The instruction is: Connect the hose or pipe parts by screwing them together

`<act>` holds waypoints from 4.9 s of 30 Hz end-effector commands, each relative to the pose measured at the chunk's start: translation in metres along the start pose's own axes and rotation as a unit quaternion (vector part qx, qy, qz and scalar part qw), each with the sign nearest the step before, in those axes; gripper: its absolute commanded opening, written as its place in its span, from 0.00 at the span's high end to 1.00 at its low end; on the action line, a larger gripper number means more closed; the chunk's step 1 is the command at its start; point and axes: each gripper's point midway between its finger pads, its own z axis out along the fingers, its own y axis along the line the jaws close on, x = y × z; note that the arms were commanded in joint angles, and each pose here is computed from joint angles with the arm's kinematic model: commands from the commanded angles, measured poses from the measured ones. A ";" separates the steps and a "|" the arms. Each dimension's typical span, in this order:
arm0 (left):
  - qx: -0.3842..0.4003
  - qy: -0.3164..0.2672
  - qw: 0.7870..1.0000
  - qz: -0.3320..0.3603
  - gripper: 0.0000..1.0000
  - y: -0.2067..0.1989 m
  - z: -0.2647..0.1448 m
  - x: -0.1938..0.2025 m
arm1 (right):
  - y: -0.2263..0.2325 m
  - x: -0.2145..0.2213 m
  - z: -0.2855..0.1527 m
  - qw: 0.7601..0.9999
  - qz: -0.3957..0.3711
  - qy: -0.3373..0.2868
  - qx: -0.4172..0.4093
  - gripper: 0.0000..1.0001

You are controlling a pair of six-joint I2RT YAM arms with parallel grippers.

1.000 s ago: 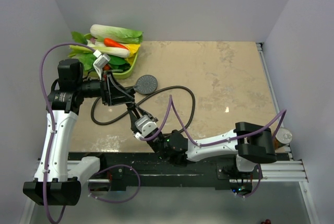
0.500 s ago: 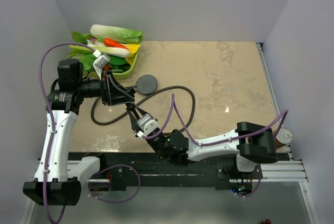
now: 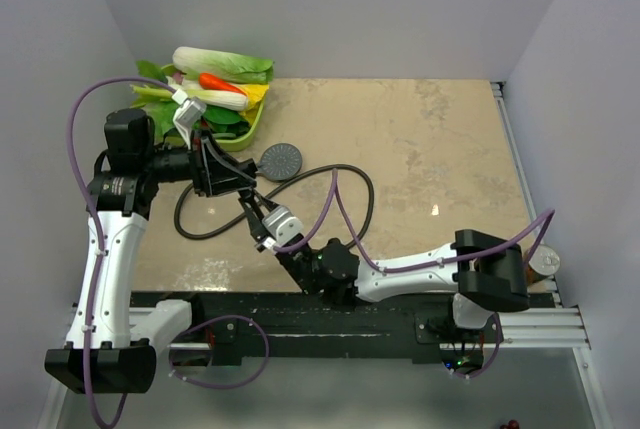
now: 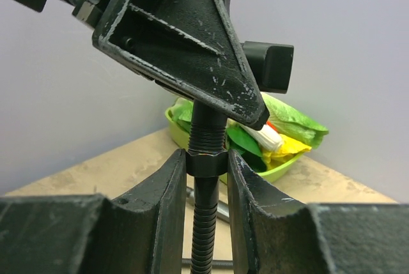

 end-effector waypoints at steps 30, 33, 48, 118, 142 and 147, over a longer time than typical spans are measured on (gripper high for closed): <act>0.170 0.016 0.985 -0.022 1.00 -0.062 -0.011 0.014 | -0.149 -0.171 -0.001 0.792 0.478 -0.366 -0.104 1.00; 0.171 0.016 0.985 -0.021 1.00 -0.064 -0.012 0.013 | -0.149 -0.177 0.002 0.780 0.484 -0.371 -0.142 1.00; 0.173 0.018 0.985 -0.017 1.00 -0.072 -0.013 0.013 | -0.152 -0.179 0.032 0.722 0.530 -0.341 -0.286 1.00; 0.106 0.060 0.959 -0.258 0.94 0.074 0.024 0.117 | -0.115 0.110 -0.115 0.898 0.162 0.389 -0.130 1.00; 0.109 0.016 0.958 -0.264 0.95 0.059 0.003 0.104 | -0.072 0.252 -0.143 0.835 0.048 0.534 -0.120 0.02; 0.096 0.018 0.962 -0.254 0.95 0.061 0.004 0.106 | -0.080 0.217 -0.133 0.858 0.072 0.497 -0.107 0.01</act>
